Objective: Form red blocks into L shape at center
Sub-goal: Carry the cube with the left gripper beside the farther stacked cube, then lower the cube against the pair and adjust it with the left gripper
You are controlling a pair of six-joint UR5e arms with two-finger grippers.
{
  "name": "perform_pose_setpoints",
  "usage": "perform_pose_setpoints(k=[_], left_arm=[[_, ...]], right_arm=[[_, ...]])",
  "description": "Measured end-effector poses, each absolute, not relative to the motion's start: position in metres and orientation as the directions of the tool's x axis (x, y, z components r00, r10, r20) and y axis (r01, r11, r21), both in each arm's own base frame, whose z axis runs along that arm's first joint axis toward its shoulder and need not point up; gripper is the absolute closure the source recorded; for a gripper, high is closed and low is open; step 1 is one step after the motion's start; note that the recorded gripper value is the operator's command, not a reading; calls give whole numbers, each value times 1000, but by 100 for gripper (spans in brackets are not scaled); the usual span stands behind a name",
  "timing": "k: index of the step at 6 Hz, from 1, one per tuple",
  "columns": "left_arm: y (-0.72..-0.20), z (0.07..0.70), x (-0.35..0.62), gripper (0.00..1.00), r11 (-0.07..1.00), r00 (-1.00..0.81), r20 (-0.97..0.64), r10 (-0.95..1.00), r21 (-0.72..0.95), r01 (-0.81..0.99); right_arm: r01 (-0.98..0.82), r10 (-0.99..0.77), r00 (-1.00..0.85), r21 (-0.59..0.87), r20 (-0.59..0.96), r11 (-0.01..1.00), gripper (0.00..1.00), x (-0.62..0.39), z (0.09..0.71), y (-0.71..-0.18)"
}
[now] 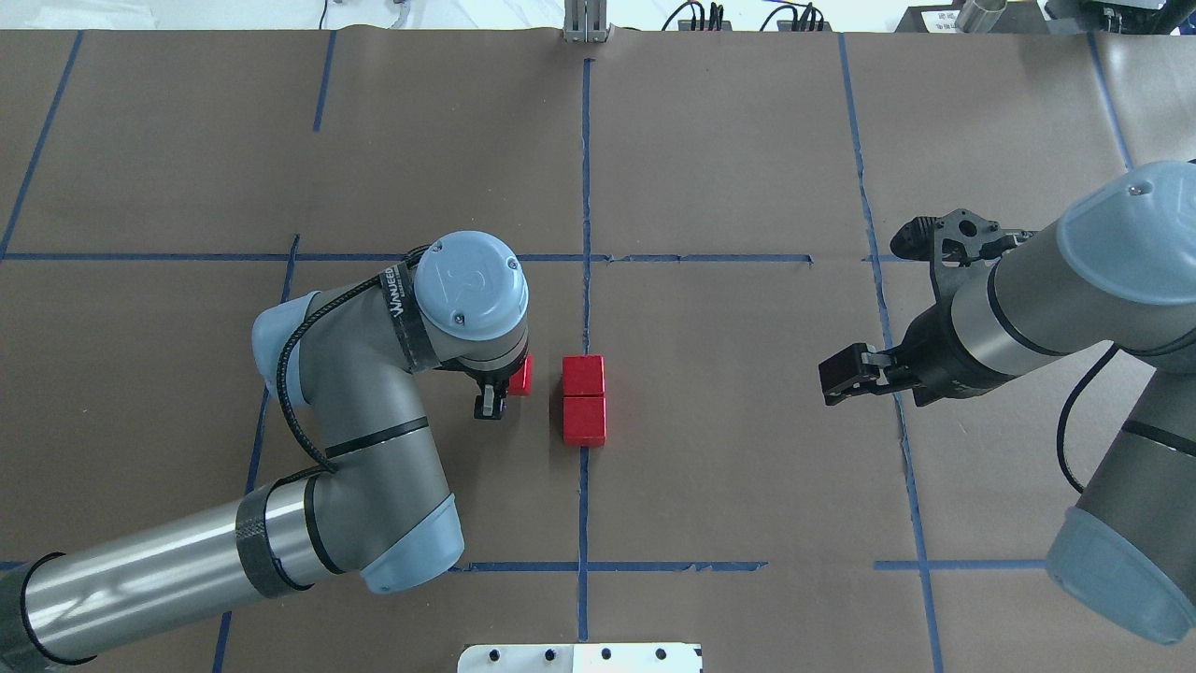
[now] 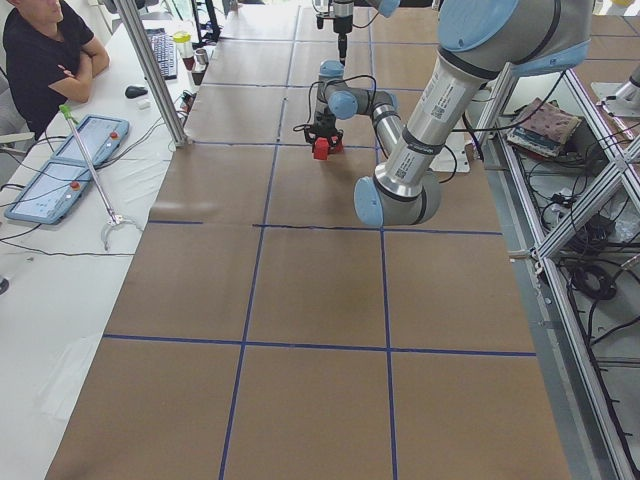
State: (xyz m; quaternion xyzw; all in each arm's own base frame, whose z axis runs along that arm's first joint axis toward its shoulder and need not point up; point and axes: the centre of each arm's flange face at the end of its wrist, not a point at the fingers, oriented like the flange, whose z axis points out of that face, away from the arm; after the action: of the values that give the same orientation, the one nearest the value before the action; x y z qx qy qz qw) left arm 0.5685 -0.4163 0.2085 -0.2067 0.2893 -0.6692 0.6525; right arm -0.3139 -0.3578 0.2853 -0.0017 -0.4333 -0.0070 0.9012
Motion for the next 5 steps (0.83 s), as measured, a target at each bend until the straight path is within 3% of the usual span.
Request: perform_pose_setpoints(k=[5], left_arm=[[-428,198,604,100,-75,-105,-10,-994,-634,769]], right_arm=[[17,-10,626,0,779,1000,0,-315,287,-358]])
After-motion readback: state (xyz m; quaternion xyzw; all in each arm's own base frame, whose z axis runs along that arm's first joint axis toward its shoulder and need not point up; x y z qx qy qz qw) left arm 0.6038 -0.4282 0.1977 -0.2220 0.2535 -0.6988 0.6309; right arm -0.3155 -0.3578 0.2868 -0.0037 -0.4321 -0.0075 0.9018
